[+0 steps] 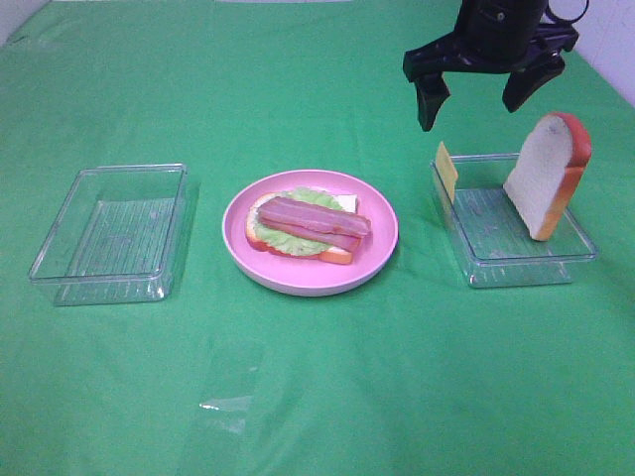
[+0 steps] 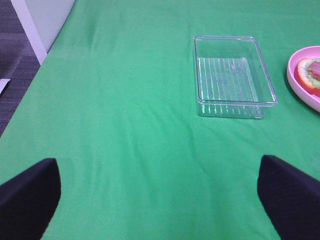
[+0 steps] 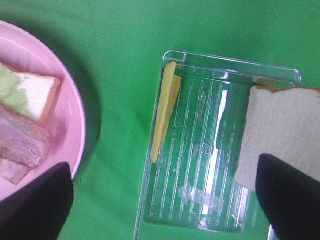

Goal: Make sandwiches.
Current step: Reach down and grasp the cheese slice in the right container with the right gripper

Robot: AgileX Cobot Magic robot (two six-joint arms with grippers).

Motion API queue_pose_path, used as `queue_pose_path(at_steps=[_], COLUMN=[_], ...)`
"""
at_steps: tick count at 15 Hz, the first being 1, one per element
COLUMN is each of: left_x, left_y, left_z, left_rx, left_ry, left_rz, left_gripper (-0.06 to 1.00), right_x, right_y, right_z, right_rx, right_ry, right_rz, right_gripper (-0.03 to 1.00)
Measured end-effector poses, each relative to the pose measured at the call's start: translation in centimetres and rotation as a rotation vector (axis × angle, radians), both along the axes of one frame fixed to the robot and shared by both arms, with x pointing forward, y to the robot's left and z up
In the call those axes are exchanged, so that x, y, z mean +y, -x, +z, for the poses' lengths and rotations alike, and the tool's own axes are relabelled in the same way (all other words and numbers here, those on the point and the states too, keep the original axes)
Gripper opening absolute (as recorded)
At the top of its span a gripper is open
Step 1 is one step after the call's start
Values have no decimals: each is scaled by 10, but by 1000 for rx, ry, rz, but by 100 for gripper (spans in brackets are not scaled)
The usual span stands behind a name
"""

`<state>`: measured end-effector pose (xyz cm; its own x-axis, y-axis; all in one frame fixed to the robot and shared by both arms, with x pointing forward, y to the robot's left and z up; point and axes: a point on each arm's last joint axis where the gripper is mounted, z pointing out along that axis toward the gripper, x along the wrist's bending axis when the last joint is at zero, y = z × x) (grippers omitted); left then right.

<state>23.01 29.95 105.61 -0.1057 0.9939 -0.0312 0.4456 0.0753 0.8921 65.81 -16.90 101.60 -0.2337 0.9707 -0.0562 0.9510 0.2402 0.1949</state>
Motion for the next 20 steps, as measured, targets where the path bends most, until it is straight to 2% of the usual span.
queue_pose_path(at_steps=[9,15,18,20], left_x=[0,0,0,0], left_y=[0,0,0,0], left_z=[0,0,0,0], left_rx=[0,0,0,0], left_ry=[0,0,0,0], left_rz=[0,0,0,0], left_gripper=[99,99,99,99], right_x=[6,7,7,7], right_y=[-18,-21,-21,-21], right_z=[-64,-75,-75,-75], right_rx=[65,71,73,71], right_ry=[16,12,13,10], right_rz=[-26,-52,-52,-83], right_gripper=[96,94,79,58])
